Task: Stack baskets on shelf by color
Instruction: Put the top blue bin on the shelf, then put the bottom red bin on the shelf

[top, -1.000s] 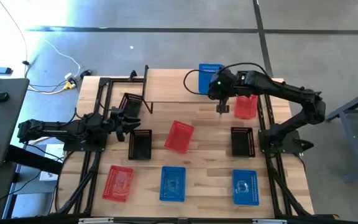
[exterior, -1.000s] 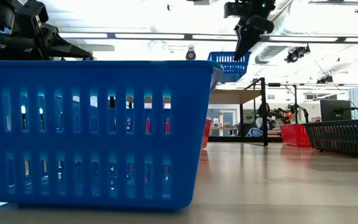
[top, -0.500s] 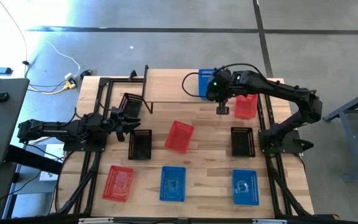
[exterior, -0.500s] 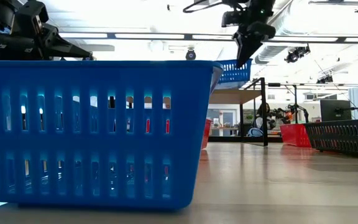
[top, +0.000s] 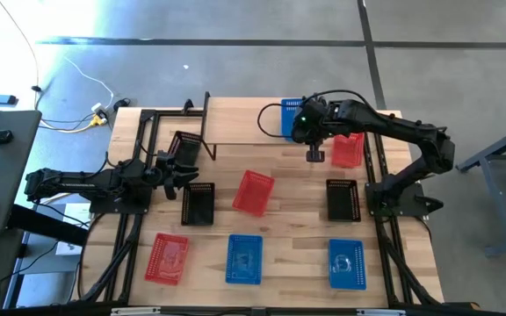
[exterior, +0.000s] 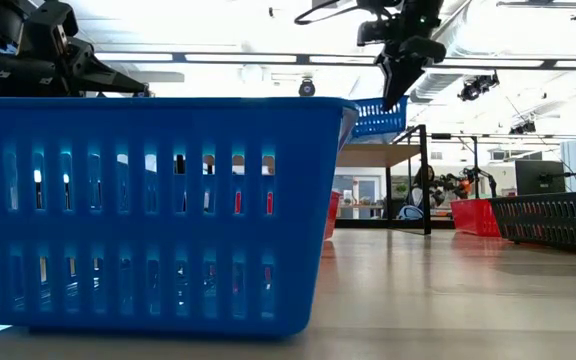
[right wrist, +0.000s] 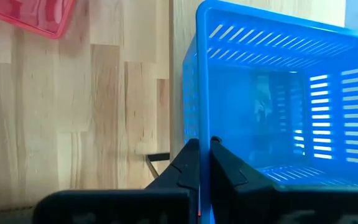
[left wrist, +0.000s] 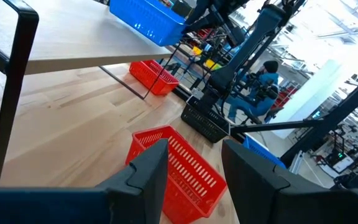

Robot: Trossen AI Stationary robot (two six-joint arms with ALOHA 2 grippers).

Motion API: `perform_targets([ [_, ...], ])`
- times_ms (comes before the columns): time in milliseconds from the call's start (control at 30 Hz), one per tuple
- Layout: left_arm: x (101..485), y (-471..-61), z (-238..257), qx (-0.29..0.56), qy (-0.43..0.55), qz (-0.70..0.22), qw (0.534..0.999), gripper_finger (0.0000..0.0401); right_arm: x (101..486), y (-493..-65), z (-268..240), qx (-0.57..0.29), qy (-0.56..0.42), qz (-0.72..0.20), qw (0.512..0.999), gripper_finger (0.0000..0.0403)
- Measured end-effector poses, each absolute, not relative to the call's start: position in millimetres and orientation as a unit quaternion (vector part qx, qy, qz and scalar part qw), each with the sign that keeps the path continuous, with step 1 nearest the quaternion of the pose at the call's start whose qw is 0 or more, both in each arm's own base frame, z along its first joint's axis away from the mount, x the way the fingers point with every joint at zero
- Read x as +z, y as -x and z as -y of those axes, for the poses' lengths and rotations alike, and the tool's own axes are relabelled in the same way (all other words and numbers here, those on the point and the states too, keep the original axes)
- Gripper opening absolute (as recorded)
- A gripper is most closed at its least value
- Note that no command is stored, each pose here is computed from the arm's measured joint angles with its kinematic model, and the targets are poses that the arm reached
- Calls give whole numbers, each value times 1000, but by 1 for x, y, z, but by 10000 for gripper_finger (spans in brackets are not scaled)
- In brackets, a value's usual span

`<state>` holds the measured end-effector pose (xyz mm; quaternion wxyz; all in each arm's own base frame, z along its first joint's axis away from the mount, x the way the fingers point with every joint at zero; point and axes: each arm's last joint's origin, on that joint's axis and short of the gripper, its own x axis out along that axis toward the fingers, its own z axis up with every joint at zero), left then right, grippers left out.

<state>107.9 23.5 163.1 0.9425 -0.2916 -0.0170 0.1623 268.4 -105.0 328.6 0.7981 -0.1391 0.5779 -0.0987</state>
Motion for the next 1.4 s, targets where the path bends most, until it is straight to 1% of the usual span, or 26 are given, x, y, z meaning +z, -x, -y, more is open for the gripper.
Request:
perform_targets([
  [267, 163, -108, -23, 162, 292, 17, 943, 140, 329, -268, 107, -129, 152, -584, 787, 55],
  [367, 163, -108, -23, 162, 292, 17, 943, 140, 329, -268, 106, -125, 146, -582, 790, 65],
  [667, 163, -108, -23, 162, 292, 18, 943, 140, 329, -269, 101, -136, 118, -578, 796, 69],
  [900, 168, -108, -23, 153, 311, 43, 937, 140, 329, -271, 86, -192, 138, -587, 775, 69],
  [1000, 168, -108, -23, 147, 323, 43, 934, 140, 330, -273, 80, -196, 152, -585, 772, 69],
  [1100, 170, -108, -22, 131, 338, 40, 931, 140, 330, -274, 74, -205, 166, -584, 767, 69],
  [1167, 177, -109, -21, 105, 347, 42, 931, 140, 330, -274, 71, -229, 165, -580, 764, 69],
  [1300, 195, -108, -17, 41, 332, 44, 941, 140, 331, -276, 62, -250, 145, -567, 772, 69],
  [1400, 211, -106, -15, 11, 320, 42, 946, 140, 331, -278, 54, -258, 127, -556, 780, 69],
])
